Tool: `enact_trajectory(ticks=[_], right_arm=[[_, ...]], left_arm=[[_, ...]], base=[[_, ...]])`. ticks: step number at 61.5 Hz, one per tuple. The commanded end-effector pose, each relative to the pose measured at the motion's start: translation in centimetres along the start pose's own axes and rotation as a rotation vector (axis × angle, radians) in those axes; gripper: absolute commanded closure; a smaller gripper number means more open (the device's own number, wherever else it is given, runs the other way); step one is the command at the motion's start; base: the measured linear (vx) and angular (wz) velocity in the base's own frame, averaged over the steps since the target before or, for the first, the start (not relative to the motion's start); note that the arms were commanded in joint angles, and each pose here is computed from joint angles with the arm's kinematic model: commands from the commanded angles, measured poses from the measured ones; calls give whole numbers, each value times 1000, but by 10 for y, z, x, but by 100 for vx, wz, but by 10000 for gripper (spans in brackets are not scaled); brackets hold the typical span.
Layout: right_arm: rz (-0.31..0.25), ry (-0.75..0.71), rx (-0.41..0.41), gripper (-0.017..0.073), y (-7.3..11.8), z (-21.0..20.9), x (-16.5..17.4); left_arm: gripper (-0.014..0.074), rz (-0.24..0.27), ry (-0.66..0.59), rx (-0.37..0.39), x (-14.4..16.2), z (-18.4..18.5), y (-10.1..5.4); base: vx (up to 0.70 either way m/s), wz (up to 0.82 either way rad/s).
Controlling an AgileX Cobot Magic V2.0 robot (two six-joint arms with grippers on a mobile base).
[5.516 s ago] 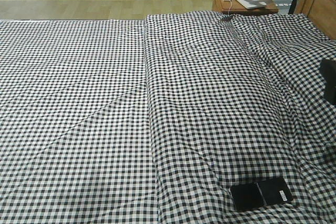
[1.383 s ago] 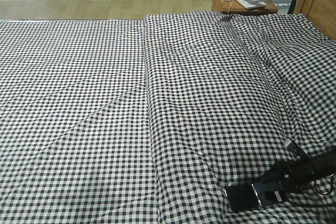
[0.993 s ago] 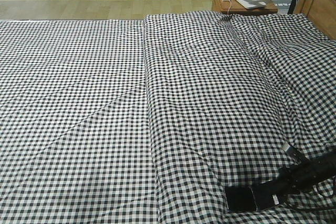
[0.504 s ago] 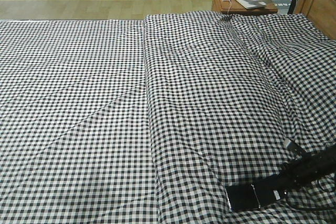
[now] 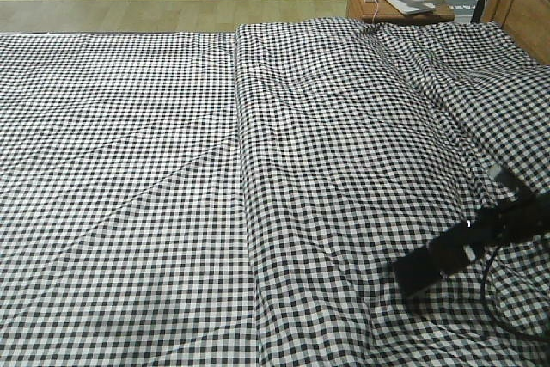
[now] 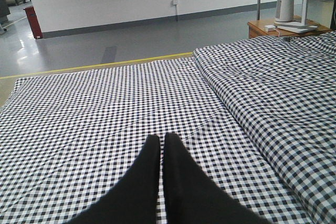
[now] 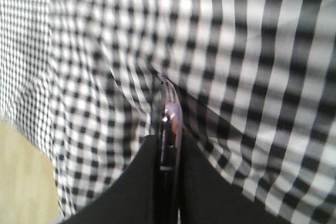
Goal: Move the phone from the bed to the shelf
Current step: 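Lift the phone off the bed with the right gripper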
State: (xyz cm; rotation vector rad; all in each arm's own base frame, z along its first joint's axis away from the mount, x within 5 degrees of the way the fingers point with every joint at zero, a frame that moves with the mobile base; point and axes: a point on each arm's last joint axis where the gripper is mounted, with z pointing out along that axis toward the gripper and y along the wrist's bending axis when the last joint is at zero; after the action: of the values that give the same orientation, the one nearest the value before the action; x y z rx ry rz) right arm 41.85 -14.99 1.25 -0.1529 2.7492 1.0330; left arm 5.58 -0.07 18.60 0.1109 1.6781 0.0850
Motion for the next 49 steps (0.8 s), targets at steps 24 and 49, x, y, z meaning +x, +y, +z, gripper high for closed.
enact_trajectory(ticks=[24,49], right_arm=[[-304,-245,-19,563,182,-119,-66],[-505,-427,-229,562,301,-135,-23]], left_arm=[[592,-14,-99,-6,-14,-2,2],[592,-14,-99,-6,-14,-2,2]], base=[[0,0],[0,0]])
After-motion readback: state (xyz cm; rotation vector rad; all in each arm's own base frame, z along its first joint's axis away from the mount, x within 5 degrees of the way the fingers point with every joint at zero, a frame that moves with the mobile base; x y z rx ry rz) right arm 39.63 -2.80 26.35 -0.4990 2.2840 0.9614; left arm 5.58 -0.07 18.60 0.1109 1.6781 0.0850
